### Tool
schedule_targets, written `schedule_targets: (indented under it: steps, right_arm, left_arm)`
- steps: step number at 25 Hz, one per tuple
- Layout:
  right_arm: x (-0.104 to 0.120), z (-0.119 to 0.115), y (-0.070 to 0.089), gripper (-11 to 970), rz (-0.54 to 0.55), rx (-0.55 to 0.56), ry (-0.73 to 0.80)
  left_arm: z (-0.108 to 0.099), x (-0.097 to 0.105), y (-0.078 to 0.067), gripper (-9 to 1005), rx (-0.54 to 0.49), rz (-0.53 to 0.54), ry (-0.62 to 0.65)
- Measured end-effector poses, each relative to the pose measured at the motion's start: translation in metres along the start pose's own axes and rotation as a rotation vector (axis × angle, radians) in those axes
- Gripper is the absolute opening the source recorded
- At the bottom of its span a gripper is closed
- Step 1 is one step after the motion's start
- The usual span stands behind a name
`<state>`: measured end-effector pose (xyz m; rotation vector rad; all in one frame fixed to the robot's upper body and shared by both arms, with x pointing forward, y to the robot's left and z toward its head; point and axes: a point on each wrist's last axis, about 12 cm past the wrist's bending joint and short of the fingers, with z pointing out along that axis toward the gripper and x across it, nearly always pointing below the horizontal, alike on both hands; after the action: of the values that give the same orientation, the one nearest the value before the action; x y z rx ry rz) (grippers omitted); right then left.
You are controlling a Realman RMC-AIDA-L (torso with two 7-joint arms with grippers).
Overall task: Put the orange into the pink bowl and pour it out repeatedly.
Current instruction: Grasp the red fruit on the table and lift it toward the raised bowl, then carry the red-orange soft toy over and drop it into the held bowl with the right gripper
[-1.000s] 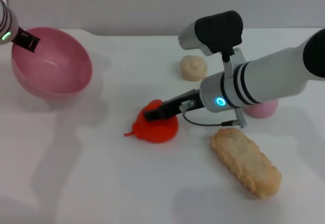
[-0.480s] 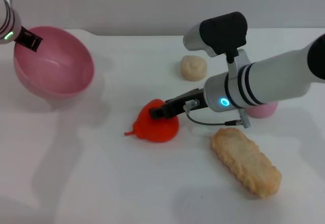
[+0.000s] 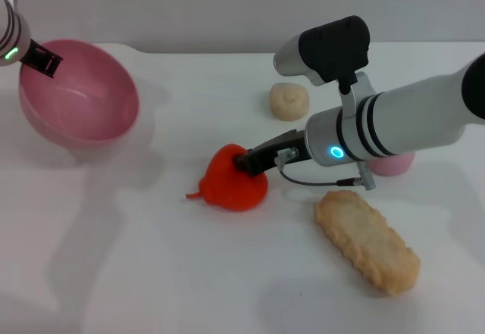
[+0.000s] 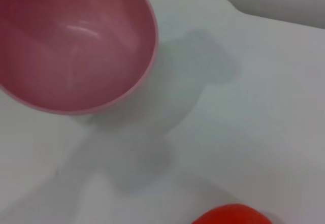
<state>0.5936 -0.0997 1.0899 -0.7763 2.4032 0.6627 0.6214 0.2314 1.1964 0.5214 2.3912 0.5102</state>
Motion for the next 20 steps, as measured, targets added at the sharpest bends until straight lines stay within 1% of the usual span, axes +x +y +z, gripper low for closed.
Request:
schedule_targets:
  steps: [7, 9, 10, 11, 13, 14, 15, 20]
  right_arm:
    - [-0.001, 0.000, 0.003, 125, -0.008, -0.010, 0.000]
    - [-0.003, -0.004, 0.009, 77, -0.022, -0.028, -0.012]
    - [-0.006, -0.013, 0.016, 73, -0.051, -0.045, -0.045]
    - [-0.006, -0.013, 0.016, 68, -0.051, -0.045, -0.045]
    - [-0.010, -0.027, 0.022, 59, -0.066, -0.050, -0.091]
    - [-0.017, -0.045, 0.024, 55, -0.070, -0.044, -0.142]
    - [-0.017, -0.045, 0.024, 55, -0.070, -0.044, -0.142]
    - [-0.025, -0.090, 0.035, 54, -0.106, -0.007, -0.238]
  left_arm:
    - [0.000, 0.001, 0.000, 42, 0.002, 0.010, 0.001]
    - [0.001, 0.001, 0.000, 42, 0.005, 0.008, 0.000]
    - [0.001, 0.001, -0.001, 42, 0.008, 0.007, -0.001]
    - [0.001, 0.001, -0.001, 42, 0.008, 0.007, -0.001]
    - [0.001, 0.002, -0.001, 42, 0.009, 0.006, -0.001]
    - [0.001, 0.002, -0.001, 42, 0.010, 0.005, -0.001]
    - [0.001, 0.002, -0.001, 42, 0.011, 0.005, -0.001]
    - [0.001, 0.002, -0.003, 42, 0.017, 0.005, -0.001]
